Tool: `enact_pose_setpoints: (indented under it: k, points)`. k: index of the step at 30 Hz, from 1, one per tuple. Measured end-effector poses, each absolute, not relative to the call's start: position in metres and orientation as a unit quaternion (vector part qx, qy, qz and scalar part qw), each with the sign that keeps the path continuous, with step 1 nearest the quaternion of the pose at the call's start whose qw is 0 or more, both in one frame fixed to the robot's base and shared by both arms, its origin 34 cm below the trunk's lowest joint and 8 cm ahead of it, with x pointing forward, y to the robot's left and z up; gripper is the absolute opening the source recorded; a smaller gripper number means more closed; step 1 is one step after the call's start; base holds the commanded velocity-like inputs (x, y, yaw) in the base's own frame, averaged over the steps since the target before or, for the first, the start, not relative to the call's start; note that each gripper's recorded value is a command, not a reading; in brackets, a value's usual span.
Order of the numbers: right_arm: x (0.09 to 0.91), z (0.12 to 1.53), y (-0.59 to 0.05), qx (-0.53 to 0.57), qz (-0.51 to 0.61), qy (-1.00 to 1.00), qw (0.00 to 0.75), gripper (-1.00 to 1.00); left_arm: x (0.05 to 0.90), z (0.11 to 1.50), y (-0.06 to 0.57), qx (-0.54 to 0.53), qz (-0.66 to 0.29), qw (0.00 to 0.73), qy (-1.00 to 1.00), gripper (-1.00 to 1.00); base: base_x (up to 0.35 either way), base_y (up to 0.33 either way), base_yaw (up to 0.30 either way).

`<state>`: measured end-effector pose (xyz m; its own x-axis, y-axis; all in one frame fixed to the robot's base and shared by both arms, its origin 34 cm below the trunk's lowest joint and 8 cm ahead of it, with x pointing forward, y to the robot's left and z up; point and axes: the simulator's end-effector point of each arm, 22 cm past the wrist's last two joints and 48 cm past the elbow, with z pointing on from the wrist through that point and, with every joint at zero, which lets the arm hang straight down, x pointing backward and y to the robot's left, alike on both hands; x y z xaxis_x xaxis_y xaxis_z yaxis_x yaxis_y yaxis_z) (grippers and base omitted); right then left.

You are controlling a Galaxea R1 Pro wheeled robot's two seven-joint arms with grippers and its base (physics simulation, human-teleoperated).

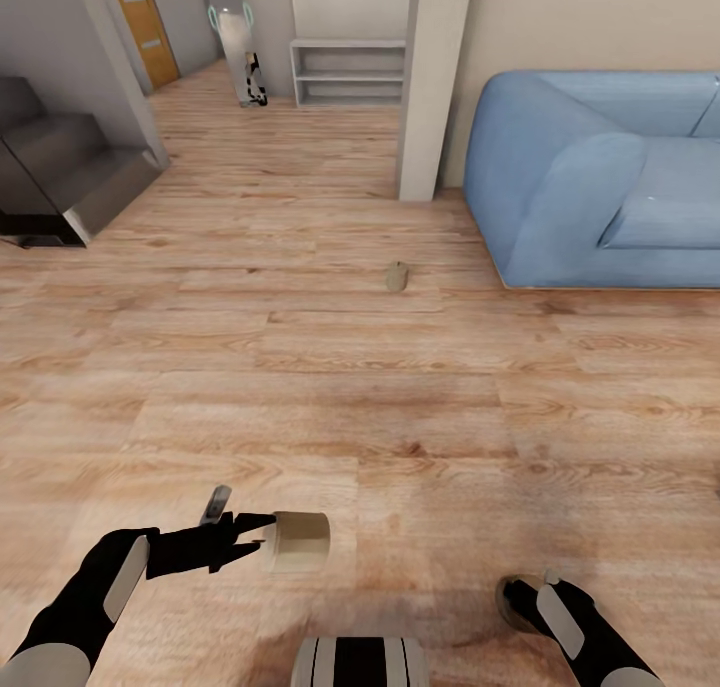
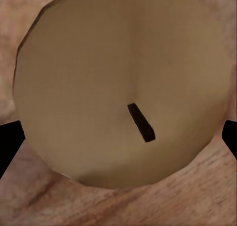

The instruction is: Place each of the two pumpkins and all three candles from the living room inside a cabinet in the living room (use any cabinet), then make sure every cabinet is closed, and position the cauldron so it is next to a table in the living room.

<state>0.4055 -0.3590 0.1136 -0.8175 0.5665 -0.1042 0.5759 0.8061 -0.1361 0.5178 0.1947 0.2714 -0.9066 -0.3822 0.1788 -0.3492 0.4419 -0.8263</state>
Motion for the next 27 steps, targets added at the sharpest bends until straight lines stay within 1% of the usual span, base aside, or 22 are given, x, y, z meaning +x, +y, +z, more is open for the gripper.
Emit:
enact_pose_setpoints:
  k: [27]
  points:
    - [0.4053, 0.1136, -0.3592, 0.301, -0.081, 0.950, 0.029, 1.00, 0.5177, 0.2712, 0.1949, -0.217, -0.483, 0.017, 0.848, -1.00, 0.004, 0.000, 0.000]
